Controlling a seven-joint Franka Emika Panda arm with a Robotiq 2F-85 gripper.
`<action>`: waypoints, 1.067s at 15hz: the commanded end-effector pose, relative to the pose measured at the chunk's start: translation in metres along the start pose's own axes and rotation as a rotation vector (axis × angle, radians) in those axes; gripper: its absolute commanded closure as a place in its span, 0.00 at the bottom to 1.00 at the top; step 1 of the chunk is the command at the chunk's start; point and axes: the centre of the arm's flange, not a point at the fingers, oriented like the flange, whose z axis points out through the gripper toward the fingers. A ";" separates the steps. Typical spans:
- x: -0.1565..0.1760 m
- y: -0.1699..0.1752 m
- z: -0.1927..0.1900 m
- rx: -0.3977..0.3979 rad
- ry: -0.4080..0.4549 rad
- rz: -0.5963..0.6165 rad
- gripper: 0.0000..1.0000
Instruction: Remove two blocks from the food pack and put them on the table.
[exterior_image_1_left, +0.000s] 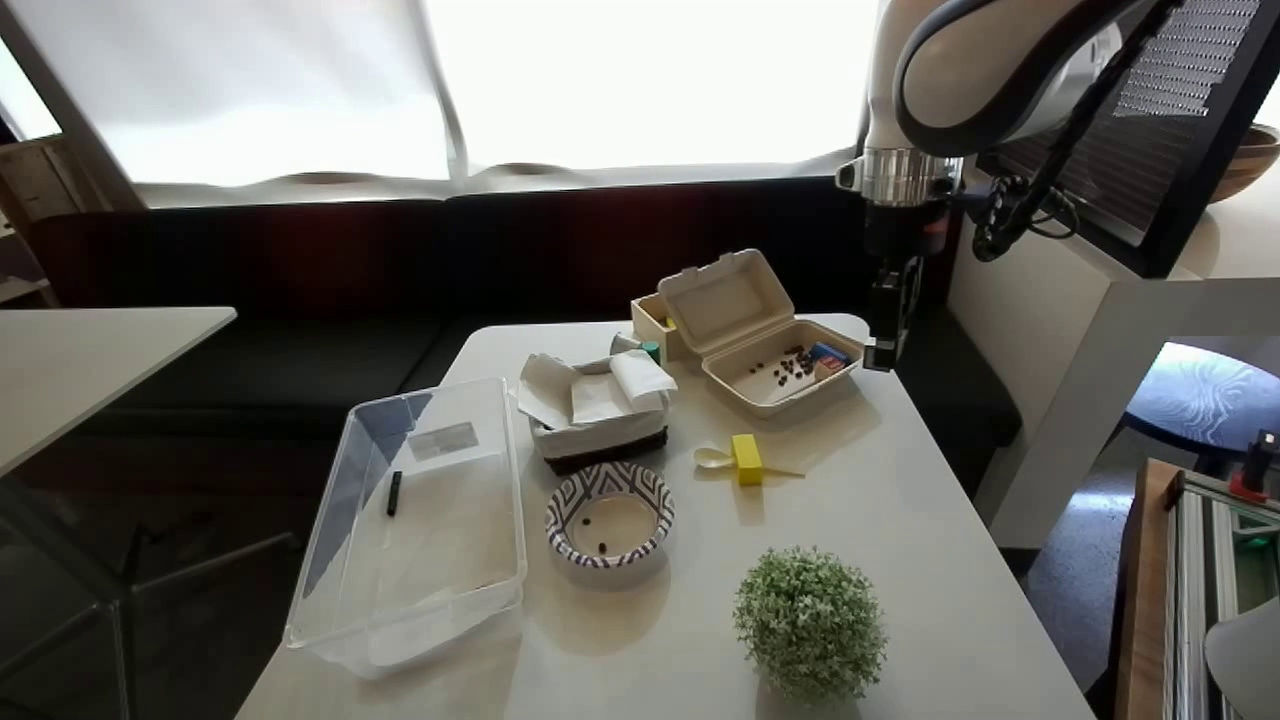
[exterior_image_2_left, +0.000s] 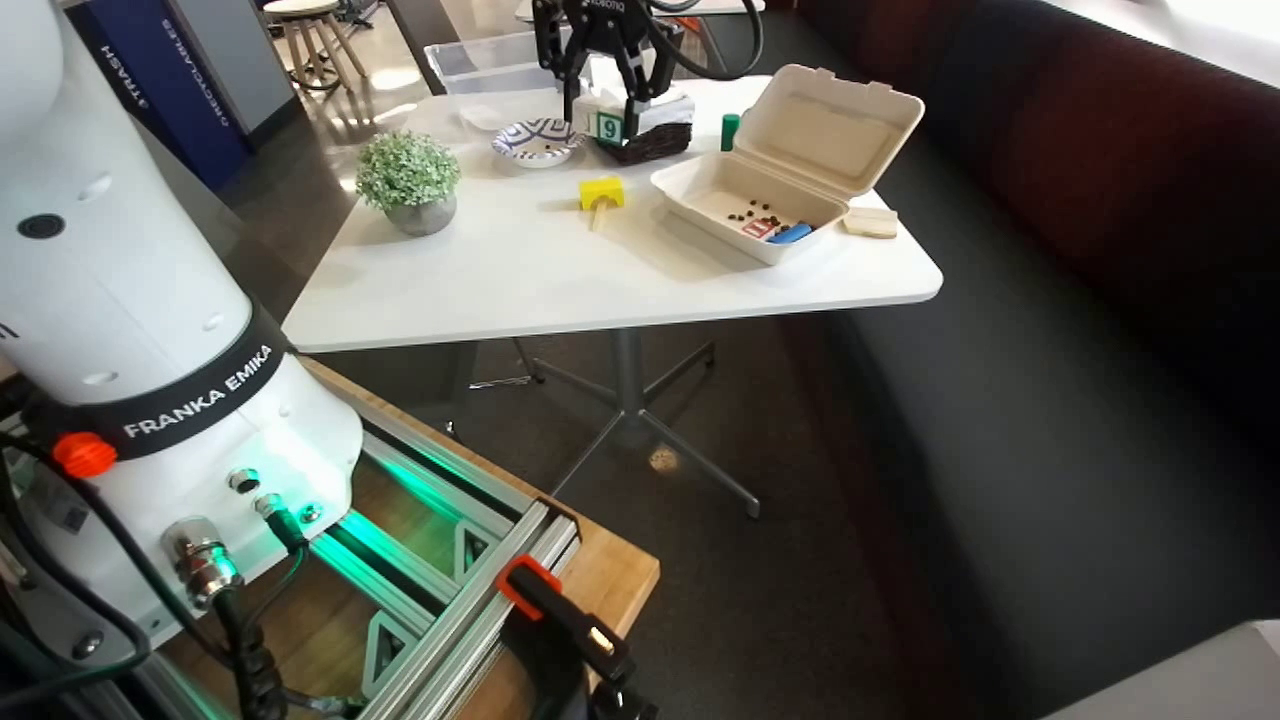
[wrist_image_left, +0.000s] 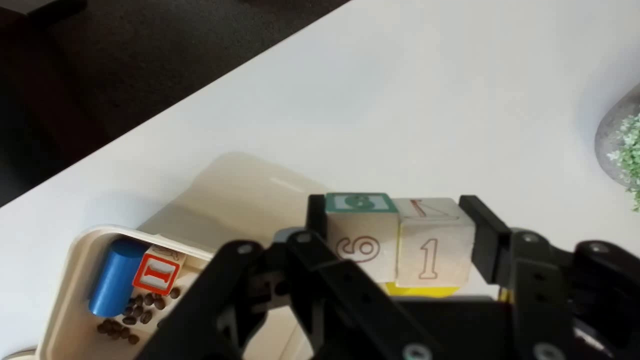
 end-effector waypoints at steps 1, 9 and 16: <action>0.000 0.000 0.000 0.000 0.000 0.000 0.34; 0.023 -0.048 0.014 -0.022 -0.015 -0.131 0.59; 0.095 -0.097 0.021 -0.220 0.039 -0.437 0.59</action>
